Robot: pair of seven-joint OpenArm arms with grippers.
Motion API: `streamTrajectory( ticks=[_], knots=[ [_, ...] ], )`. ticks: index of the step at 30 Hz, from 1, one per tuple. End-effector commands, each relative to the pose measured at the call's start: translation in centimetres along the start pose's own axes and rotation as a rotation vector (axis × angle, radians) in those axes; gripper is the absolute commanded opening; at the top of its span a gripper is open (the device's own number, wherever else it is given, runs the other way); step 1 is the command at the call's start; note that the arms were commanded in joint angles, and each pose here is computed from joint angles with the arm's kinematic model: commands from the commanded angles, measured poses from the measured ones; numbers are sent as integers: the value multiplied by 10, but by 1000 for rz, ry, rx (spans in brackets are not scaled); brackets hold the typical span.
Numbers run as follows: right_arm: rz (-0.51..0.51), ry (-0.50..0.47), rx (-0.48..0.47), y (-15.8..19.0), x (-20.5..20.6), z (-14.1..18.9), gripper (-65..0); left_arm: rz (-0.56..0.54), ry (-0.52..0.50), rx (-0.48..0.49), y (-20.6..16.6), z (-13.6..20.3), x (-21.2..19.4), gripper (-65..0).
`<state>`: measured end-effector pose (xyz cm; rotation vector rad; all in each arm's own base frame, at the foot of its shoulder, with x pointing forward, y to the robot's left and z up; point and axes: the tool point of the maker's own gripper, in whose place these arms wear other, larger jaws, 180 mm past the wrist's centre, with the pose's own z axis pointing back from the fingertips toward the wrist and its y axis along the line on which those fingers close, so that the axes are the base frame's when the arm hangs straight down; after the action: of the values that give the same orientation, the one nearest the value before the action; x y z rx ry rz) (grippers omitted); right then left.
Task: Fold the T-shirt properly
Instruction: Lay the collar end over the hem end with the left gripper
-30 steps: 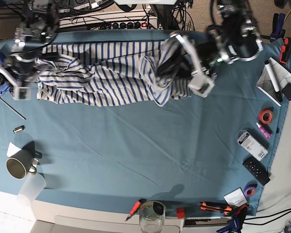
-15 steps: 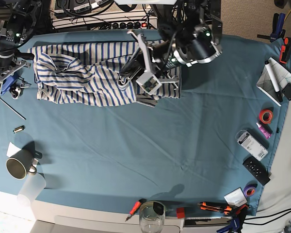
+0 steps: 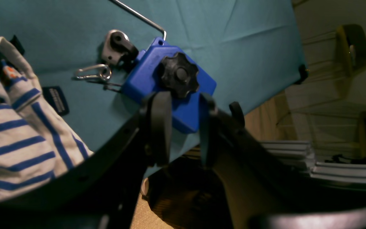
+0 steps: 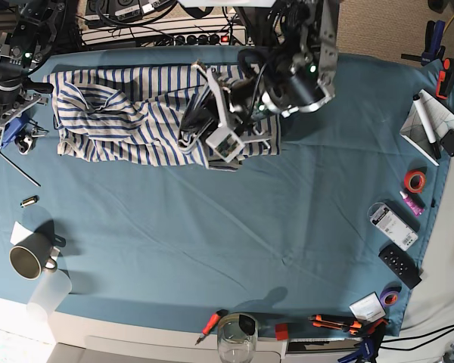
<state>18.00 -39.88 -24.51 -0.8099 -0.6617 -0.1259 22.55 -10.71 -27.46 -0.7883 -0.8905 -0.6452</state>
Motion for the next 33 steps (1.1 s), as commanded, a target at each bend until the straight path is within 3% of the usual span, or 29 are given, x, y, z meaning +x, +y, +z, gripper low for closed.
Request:
streamTrajectory(
  ticks=[1,5,10,16,20,23,26,33],
  knots=[
    [5,-45,-33,-10,12,2,-494,11,-75,-37,-7,-4,20,-650],
    [5,-48,-33,-10,12,2,-494,65,-91,-116,-14,-13,21,-650],
    [5,-53,-33,-10,13,2,-494,70,-89,-123,-15,-14,20,-650],
    [-9,-62,-6,-5,15,2,-494,-12,-52,-228,-48,-21,16,-650],
    [-14,-63,3,-3,15,2,-495,-9,-29,-273,-69,-27,15,-449],
    [-14,-63,3,-3,15,2,-494,33,-43,-258,-69,-29,19,-364],
    [-14,-62,3,-3,15,2,-494,55,-47,-206,-60,-31,20,-358],
    [-14,-63,3,-3,15,2,-494,75,52,-117,-46,-29,6,-375]
  ],
)
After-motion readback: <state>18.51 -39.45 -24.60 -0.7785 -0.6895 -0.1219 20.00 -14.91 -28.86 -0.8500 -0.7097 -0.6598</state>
